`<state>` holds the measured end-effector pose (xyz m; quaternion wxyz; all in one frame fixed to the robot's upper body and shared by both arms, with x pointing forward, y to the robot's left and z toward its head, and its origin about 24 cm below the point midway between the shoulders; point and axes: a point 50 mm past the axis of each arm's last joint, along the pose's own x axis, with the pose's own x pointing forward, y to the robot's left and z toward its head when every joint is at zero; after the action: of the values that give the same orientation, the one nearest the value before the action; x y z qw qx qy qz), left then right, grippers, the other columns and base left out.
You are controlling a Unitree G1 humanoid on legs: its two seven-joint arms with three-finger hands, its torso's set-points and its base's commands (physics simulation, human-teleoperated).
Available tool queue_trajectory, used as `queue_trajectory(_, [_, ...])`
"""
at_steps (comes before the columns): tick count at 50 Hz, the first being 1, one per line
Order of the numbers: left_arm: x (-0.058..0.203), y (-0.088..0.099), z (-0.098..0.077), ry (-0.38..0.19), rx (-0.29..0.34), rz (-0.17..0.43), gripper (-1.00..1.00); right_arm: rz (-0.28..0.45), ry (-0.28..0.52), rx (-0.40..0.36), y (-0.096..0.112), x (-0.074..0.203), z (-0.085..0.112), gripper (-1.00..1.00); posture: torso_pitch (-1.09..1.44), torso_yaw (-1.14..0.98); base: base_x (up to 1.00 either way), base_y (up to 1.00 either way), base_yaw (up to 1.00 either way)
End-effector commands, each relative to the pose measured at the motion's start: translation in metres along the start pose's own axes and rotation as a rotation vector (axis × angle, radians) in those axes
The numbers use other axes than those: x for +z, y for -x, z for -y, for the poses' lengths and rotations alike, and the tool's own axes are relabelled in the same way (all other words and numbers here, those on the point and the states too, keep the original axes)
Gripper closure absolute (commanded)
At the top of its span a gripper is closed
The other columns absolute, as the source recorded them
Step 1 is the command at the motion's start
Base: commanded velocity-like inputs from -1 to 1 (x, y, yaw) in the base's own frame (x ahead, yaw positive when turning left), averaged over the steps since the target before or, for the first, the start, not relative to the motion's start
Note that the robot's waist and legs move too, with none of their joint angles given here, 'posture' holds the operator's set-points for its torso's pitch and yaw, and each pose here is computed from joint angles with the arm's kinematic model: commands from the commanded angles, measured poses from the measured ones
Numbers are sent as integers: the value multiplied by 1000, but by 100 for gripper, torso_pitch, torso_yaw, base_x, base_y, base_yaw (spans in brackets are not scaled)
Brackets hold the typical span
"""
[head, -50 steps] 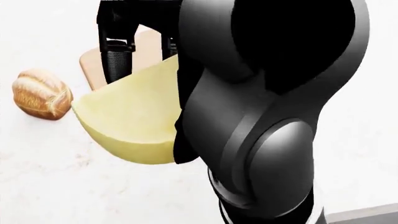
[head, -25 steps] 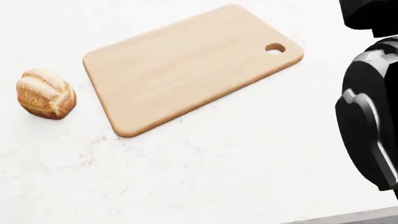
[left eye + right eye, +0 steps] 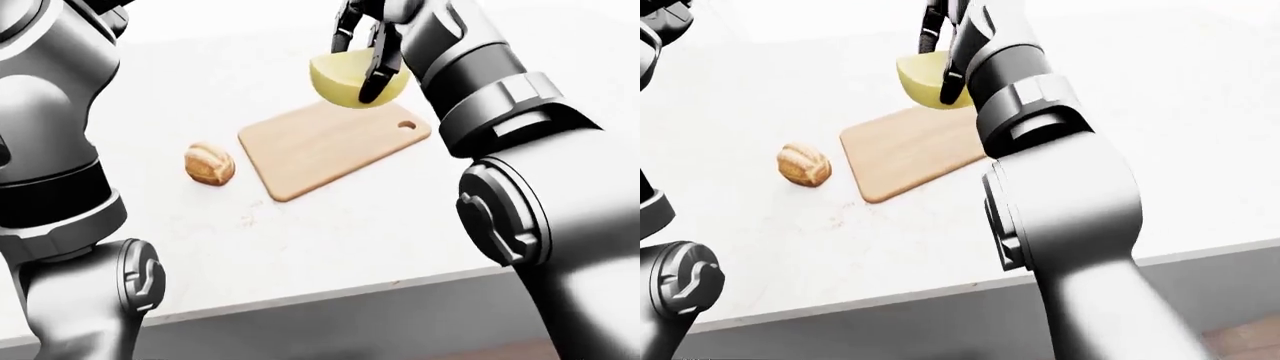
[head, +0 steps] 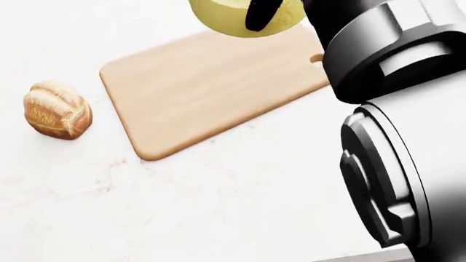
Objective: Place the bread and cheese on the cutting board.
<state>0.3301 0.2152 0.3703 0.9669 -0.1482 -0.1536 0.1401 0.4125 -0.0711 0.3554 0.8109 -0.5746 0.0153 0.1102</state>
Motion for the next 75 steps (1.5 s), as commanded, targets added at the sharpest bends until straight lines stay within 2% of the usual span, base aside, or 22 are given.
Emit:
queue_trajectory(1, [20,6,3,29,-19,85,-100,22,28,-135,10,7,23,100,0,0,0,0,0])
queue_trajectory(4, [21,6,3,28,-19,85,-100,10,51,-181,5,4,17,100,0,0,0,0,0])
queue_trajectory(7, [20,6,3,29,-20,86,-100,-1,60,-169,-2,0,3,100,0,0,0,0,0])
queue_trajectory(10, [21,6,3,29,-20,86,-100,-23,114,-197,-7,-6,-7,100,0,0,0,0,0])
queue_trajectory(15, [20,6,4,26,-22,86,-100,-11,175,-218,-12,-4,-18,100,0,0,0,0,0])
queue_trajectory(29, [19,5,4,26,-22,86,-100,1,179,-205,-16,-7,-30,100,0,0,0,0,0])
queue_trajectory(36, [20,5,3,28,-20,86,-100,-3,186,-173,-18,-6,-38,100,0,0,0,0,0])
queue_trajectory(37, [20,5,3,29,-20,86,-100,-4,182,-163,-18,-6,-38,56,0,0,0,0,0])
queue_trajectory(38, [20,5,4,29,-20,87,-100,-10,183,-158,-18,-7,-38,-100,0,0,0,0,0])
queue_trajectory(51, [21,6,3,29,-20,88,-100,-12,179,-161,-16,-7,-31,-100,0,0,0,0,0])
queue_trajectory(57, [20,5,3,29,-18,88,-100,-6,155,-206,-9,-8,-9,-100,0,0,0,0,0])
queue_trajectory(61, [21,4,1,32,-15,90,-100,22,111,-268,-1,-9,11,-100,0,0,0,0,0])
queue_trajectory(64, [20,5,3,25,-17,90,-100,41,68,-325,8,-13,33,-100,0,0,0,0,0])
queue_trajectory(65, [20,5,3,26,-16,90,-100,59,27,-353,12,-15,40,-100,0,0,0,0,0])
queue_trajectory(66, [20,5,2,27,-16,90,-100,51,31,-355,13,-20,44,-100,0,0,0,0,0])
queue_trajectory(67, [19,4,2,31,-13,86,-100,61,-15,-384,16,-23,49,-100,0,0,0,0,0])
queue_trajectory(70, [19,5,4,27,-19,87,-100,69,-54,-434,24,-30,64,-100,0,0,0,0,0])
queue_trajectory(75, [20,5,3,28,-16,87,-100,118,-220,-575,55,-44,109,-100,0,0,0,0,0])
